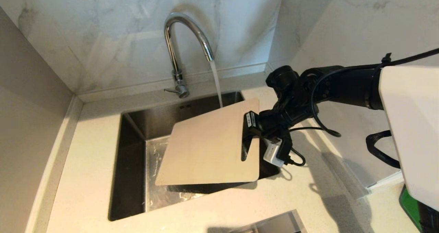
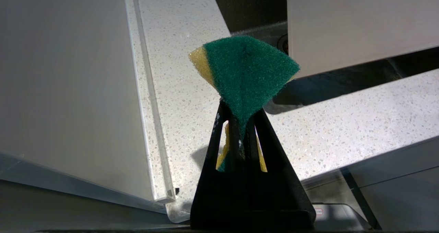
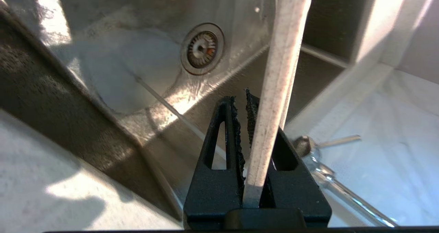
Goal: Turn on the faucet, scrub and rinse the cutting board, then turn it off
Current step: Scrub the cutting board underwater
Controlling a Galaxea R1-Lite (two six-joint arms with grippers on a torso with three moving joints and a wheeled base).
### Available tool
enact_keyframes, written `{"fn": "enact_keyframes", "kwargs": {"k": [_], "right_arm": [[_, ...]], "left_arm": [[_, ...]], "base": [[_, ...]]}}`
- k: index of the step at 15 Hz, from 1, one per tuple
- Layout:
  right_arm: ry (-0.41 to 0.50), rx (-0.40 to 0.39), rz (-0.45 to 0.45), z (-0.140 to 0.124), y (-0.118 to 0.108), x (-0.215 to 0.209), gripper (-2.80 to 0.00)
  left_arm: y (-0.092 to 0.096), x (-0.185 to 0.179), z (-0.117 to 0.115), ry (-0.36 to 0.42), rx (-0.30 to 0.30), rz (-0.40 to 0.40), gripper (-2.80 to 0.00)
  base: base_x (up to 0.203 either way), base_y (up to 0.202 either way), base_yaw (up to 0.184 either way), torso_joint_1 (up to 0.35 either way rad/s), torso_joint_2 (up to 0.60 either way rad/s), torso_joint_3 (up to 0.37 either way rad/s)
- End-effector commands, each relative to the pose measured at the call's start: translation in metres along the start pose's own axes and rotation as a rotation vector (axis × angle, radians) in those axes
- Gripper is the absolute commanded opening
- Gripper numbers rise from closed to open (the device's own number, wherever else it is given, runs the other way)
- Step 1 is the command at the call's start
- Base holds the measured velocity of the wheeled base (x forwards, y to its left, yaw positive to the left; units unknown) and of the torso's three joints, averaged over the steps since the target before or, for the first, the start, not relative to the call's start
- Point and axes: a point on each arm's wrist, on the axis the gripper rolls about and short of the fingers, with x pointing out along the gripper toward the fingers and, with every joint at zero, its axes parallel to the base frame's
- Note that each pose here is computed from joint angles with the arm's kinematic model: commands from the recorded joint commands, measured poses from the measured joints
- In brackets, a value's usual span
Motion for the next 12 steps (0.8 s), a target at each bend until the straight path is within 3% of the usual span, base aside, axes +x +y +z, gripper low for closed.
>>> {"fn": "enact_keyframes", "kwargs": {"k": [1, 8, 12], "right_arm": [[-0.012, 0.004, 0.009, -0.003, 0.010, 0.007, -2.80], [0.058, -0.039, -0.078, -0.017, 0.015, 0.010, -2.80], [0.056, -0.037, -0.085, -0.018, 0.018, 0.013, -2.80]], "left_arm": [[0.000, 0.000, -0.001, 0.004, 0.000, 0.000, -2.80], [0.000, 0.000, -0.001, 0.004, 0.000, 0.001, -2.80], [0.000, 0.000, -0.001, 0.004, 0.000, 0.000, -2.80]], "base": [[0.000, 0.000, 0.000, 0.000, 0.00, 0.000], [0.000, 0.000, 0.000, 0.000, 0.00, 0.000], [0.000, 0.000, 0.000, 0.000, 0.00, 0.000]]}}
